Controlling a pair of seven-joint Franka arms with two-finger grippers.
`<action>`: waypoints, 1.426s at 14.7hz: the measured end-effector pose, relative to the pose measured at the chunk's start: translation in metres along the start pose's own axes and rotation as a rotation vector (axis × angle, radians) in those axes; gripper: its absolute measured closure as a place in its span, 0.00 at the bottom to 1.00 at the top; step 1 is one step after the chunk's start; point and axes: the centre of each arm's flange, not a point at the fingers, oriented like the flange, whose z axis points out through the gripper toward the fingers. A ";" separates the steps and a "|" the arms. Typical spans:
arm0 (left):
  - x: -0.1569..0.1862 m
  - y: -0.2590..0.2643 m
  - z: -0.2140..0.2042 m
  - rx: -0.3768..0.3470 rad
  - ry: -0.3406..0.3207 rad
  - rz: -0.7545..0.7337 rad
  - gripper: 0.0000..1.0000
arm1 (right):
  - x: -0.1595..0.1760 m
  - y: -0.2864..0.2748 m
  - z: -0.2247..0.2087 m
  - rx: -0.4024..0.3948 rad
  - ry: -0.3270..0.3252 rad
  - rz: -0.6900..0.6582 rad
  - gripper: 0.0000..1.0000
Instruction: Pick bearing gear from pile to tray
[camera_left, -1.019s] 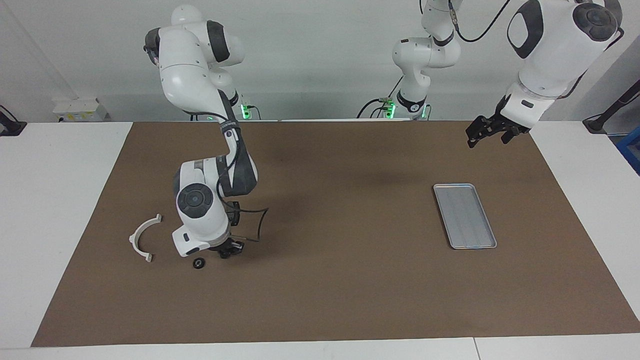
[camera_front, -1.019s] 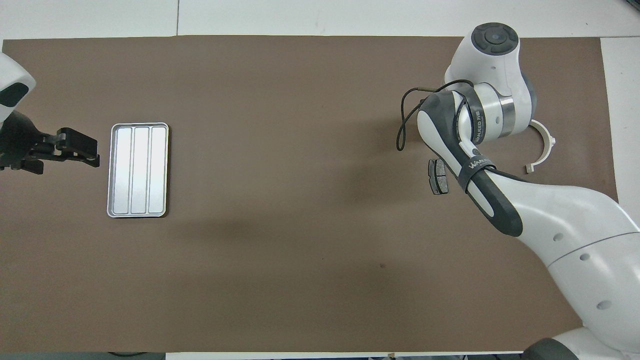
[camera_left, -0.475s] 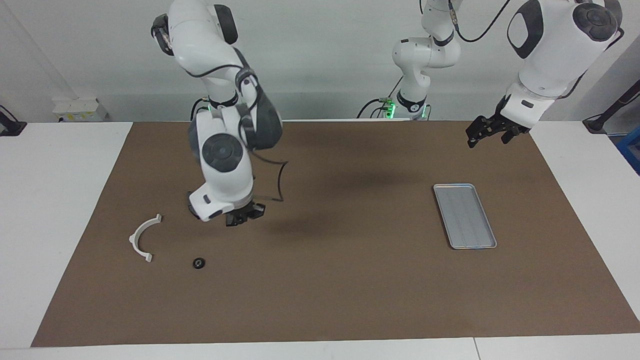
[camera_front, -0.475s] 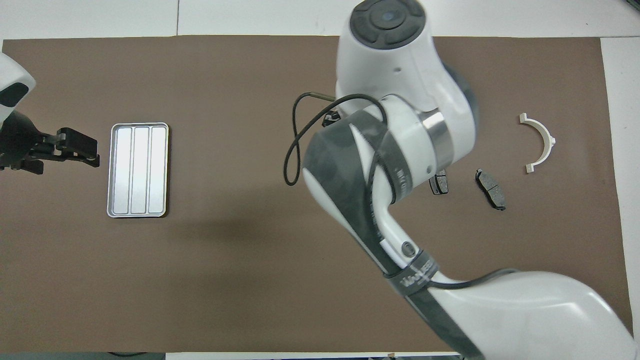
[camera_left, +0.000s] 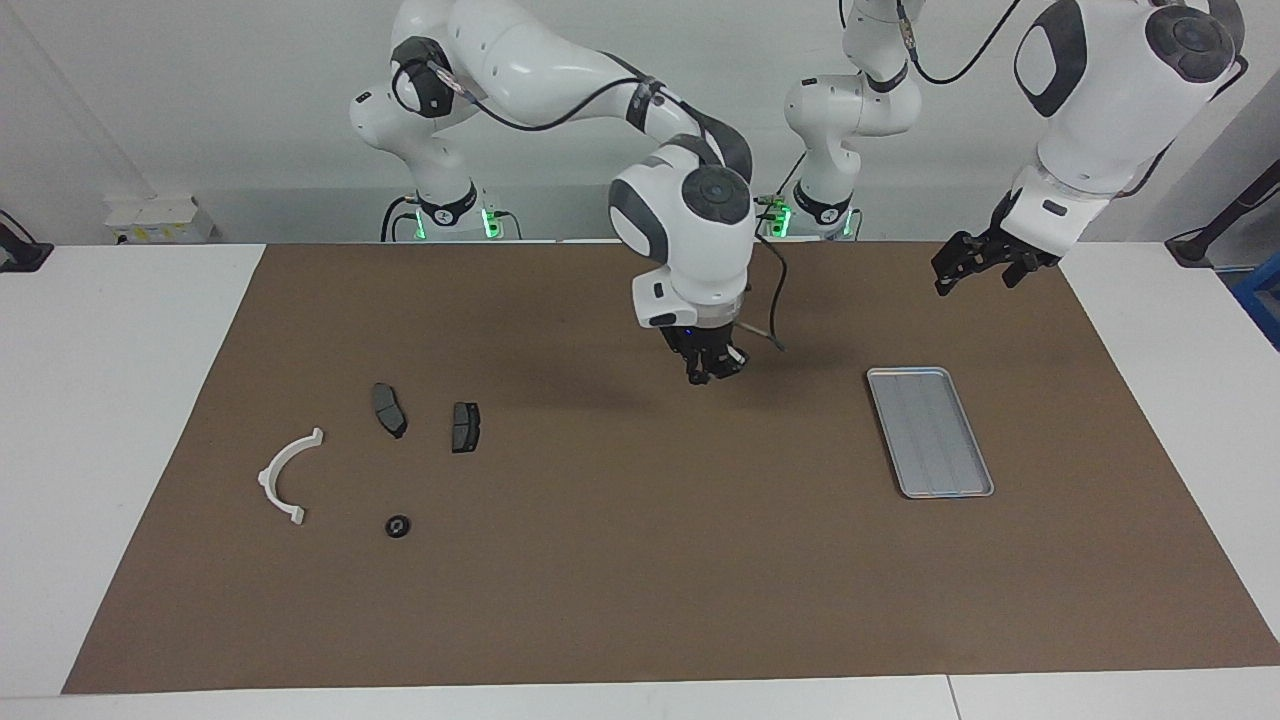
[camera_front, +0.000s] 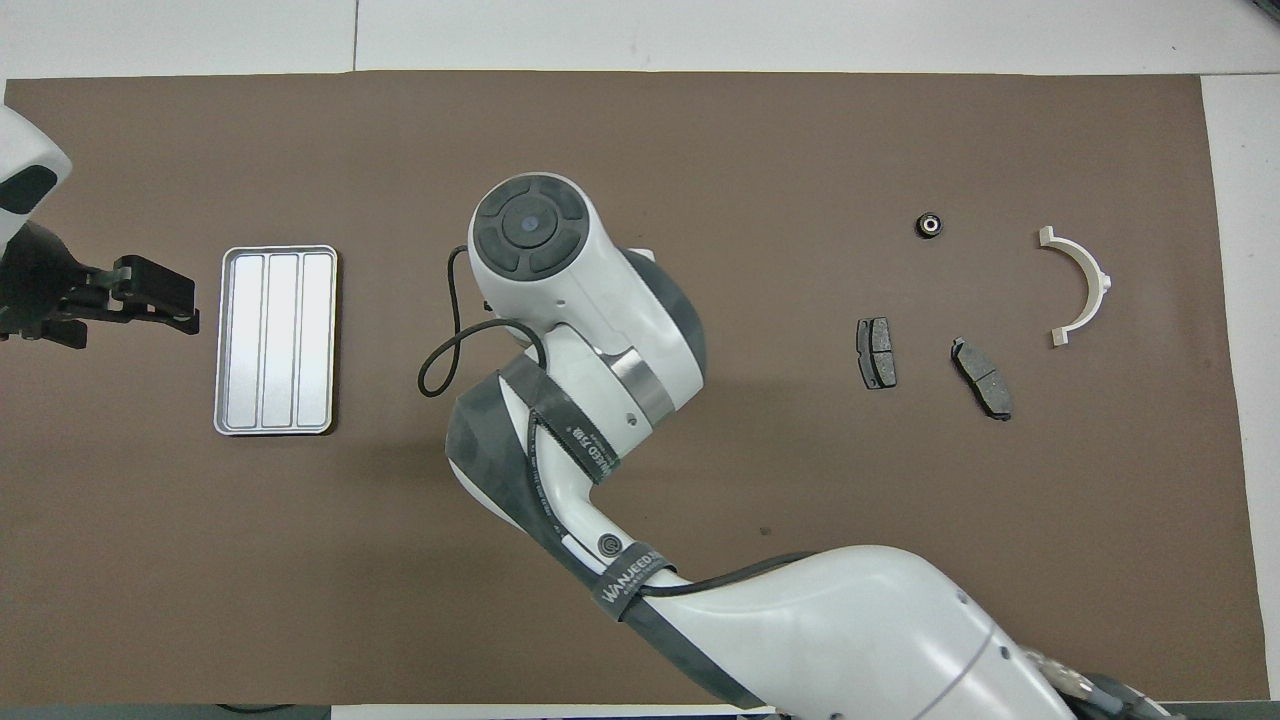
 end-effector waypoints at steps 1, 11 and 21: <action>0.000 0.000 0.000 0.000 0.000 0.000 0.00 | -0.004 -0.005 0.026 -0.001 0.001 0.009 0.77; 0.000 0.000 0.000 0.000 0.000 0.000 0.00 | 0.004 -0.007 0.085 -0.037 0.028 0.008 0.77; 0.000 0.000 0.000 0.000 0.000 0.000 0.00 | 0.228 0.101 -0.098 -0.098 0.029 -0.277 0.00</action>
